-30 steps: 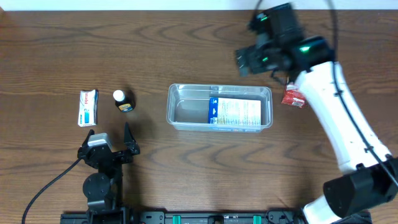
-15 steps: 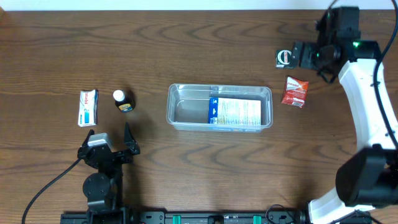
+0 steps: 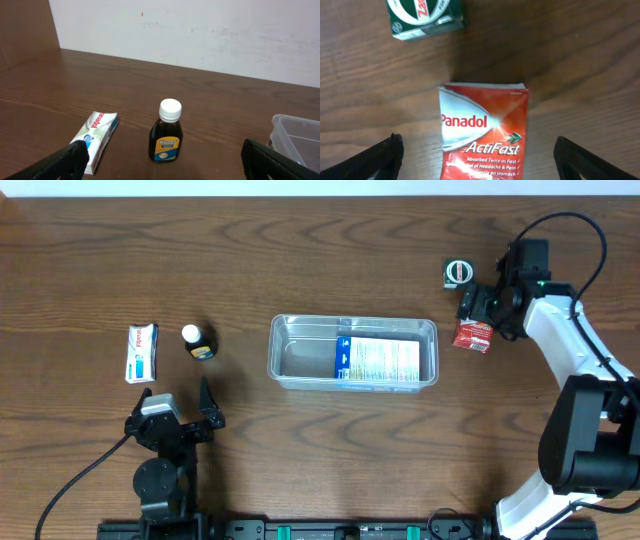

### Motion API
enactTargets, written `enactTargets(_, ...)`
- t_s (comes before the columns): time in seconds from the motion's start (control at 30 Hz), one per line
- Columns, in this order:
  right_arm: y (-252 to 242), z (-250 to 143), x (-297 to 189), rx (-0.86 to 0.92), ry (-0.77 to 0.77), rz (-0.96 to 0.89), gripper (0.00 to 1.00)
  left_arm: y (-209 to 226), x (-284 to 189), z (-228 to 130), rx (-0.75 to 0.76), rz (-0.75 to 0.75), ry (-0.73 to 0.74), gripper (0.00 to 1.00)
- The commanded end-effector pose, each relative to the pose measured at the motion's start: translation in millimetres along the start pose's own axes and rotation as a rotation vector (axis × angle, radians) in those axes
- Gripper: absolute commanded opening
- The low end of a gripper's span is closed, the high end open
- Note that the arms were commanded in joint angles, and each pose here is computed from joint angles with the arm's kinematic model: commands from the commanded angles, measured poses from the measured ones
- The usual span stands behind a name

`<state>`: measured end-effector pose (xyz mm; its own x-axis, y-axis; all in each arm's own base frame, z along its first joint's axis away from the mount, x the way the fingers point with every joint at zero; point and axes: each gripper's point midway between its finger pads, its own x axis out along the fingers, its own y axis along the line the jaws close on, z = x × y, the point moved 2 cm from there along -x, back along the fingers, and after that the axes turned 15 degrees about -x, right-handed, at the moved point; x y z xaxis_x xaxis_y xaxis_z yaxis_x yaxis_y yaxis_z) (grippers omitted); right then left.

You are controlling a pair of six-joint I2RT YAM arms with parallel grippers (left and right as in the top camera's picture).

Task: Pack container
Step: 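Move the right gripper to the red Panadol packet and grasp it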

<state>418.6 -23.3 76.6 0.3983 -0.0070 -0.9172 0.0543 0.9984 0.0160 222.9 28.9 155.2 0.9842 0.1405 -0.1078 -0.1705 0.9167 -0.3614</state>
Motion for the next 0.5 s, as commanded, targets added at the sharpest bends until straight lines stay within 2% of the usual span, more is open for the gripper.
enactTargets(0.0,0,-11,8,0.012,0.008,-0.008,0.92,9,1,-14,0.016,0.038,0.041,0.98)
enactTargets(0.47,5,-10,23,-0.009,-0.038,-0.026,0.82,9,1,-14,0.016,0.038,0.041,0.98)
